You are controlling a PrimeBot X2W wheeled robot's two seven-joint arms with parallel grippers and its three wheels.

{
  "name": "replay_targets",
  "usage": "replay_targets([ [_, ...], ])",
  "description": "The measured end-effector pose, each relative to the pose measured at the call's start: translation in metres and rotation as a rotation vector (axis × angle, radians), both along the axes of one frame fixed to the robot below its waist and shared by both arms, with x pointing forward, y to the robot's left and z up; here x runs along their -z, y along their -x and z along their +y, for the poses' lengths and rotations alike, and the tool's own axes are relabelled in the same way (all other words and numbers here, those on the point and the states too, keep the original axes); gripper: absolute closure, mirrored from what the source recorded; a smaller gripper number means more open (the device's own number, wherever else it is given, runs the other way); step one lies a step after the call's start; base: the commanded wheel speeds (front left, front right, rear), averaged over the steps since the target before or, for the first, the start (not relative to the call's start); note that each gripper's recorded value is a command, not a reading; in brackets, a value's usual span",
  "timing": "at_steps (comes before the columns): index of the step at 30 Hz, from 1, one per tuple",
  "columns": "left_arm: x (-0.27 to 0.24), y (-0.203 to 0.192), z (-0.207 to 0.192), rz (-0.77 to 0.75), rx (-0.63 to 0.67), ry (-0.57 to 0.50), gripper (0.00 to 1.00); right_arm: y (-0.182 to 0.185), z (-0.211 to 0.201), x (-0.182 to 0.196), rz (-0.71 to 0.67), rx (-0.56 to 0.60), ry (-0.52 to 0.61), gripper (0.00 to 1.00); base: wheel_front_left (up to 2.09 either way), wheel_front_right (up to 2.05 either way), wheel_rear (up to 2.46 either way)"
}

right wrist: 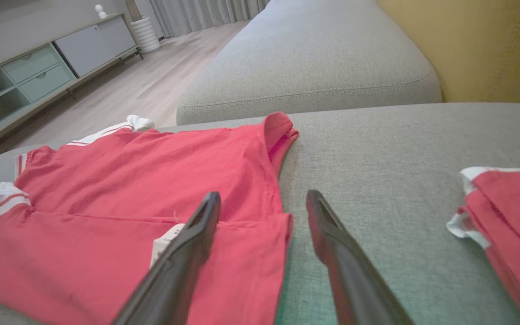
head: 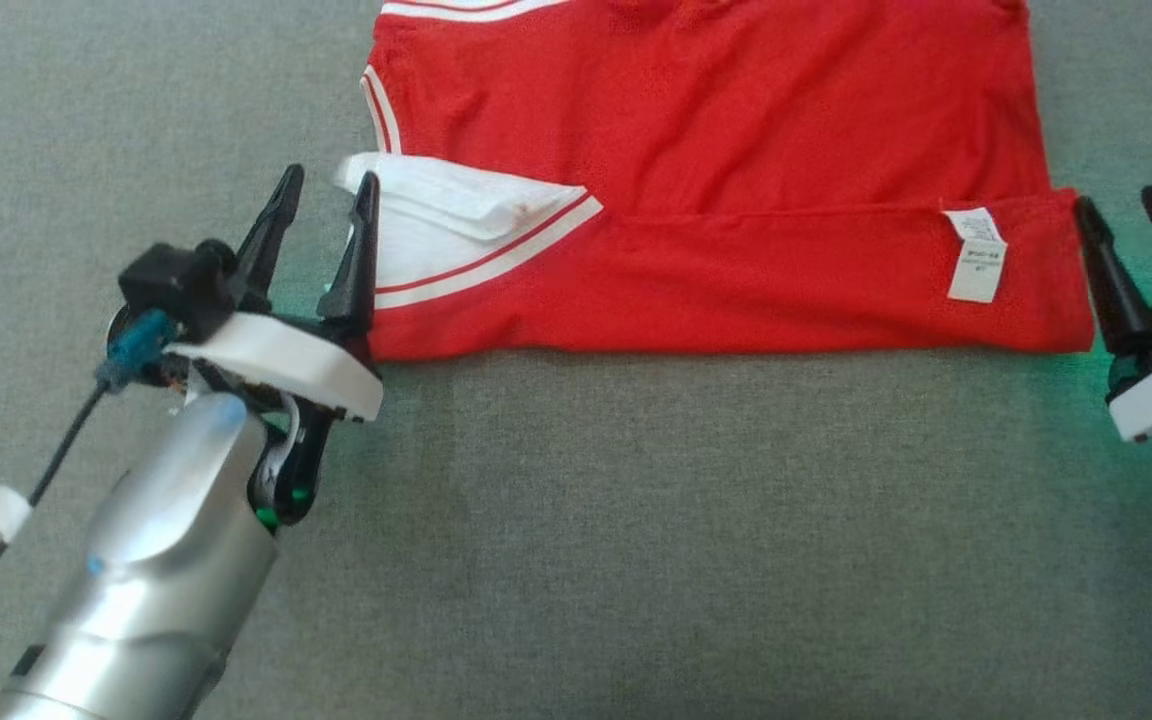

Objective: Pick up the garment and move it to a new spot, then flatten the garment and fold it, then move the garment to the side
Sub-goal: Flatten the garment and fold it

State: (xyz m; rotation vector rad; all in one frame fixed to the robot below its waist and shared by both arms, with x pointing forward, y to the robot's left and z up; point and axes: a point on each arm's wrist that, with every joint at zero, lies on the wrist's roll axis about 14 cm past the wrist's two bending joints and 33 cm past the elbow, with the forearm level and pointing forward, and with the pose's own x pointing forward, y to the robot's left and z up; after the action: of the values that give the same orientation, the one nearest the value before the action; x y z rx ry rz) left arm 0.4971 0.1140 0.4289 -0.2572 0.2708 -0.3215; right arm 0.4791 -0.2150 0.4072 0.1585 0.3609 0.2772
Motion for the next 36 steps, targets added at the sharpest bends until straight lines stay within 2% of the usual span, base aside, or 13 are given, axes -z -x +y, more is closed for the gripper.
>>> replay_targets([
  [6, 0.008, 0.019, 0.008, -0.023, -0.041, -0.095, 0.0, 0.004, -0.006, -0.014, -0.063, 0.021, 0.021, 0.0, 0.0, 0.0, 0.0],
  [12, 0.061, 0.072, 0.015, 0.149, -0.095, -0.131, 0.0, 0.016, -0.006, -0.019, -0.079, 0.04, 0.008, 0.0, 0.0, 0.0, 0.0],
  [17, 0.07, 0.067, 0.021, 0.174, -0.113, -0.161, 0.0, 0.021, 0.001, -0.013, -0.067, 0.034, -0.007, 0.0, 0.0, 0.0, 0.0],
  [18, 0.069, 0.064, 0.021, 0.173, -0.113, -0.161, 0.16, 0.021, 0.001, -0.013, -0.066, 0.034, -0.007, 0.0, 0.0, 0.0, 0.0],
  [19, 0.069, 0.063, 0.02, 0.173, -0.109, -0.159, 0.5, 0.021, 0.001, -0.012, -0.064, 0.034, -0.007, 0.0, 0.0, 0.0, 0.0],
  [20, 0.069, 0.062, 0.019, 0.173, -0.104, -0.157, 0.65, 0.021, 0.001, -0.012, -0.064, 0.033, -0.007, 0.0, 0.0, 0.0, 0.0],
  [21, 0.069, 0.061, 0.018, 0.174, -0.098, -0.153, 1.0, 0.021, 0.001, -0.012, -0.064, 0.032, -0.007, 0.0, 0.0, 0.0, 0.0],
  [26, 0.068, 0.065, 0.013, 0.177, -0.07, -0.145, 1.0, 0.026, 0.0, -0.01, -0.05, 0.038, -0.004, 0.0, 0.0, 0.0, 0.0],
  [31, 0.061, 0.069, 0.016, 0.161, -0.069, -0.153, 1.0, 0.036, 0.007, 0.008, 0.032, 0.048, -0.019, 0.0, 0.0, 0.0, 0.0],
  [36, 0.052, 0.07, 0.019, 0.129, -0.065, -0.161, 1.0, 0.05, 0.004, 0.04, 0.159, 0.064, 0.03, 0.0, 0.0, 0.0, 0.0],
])
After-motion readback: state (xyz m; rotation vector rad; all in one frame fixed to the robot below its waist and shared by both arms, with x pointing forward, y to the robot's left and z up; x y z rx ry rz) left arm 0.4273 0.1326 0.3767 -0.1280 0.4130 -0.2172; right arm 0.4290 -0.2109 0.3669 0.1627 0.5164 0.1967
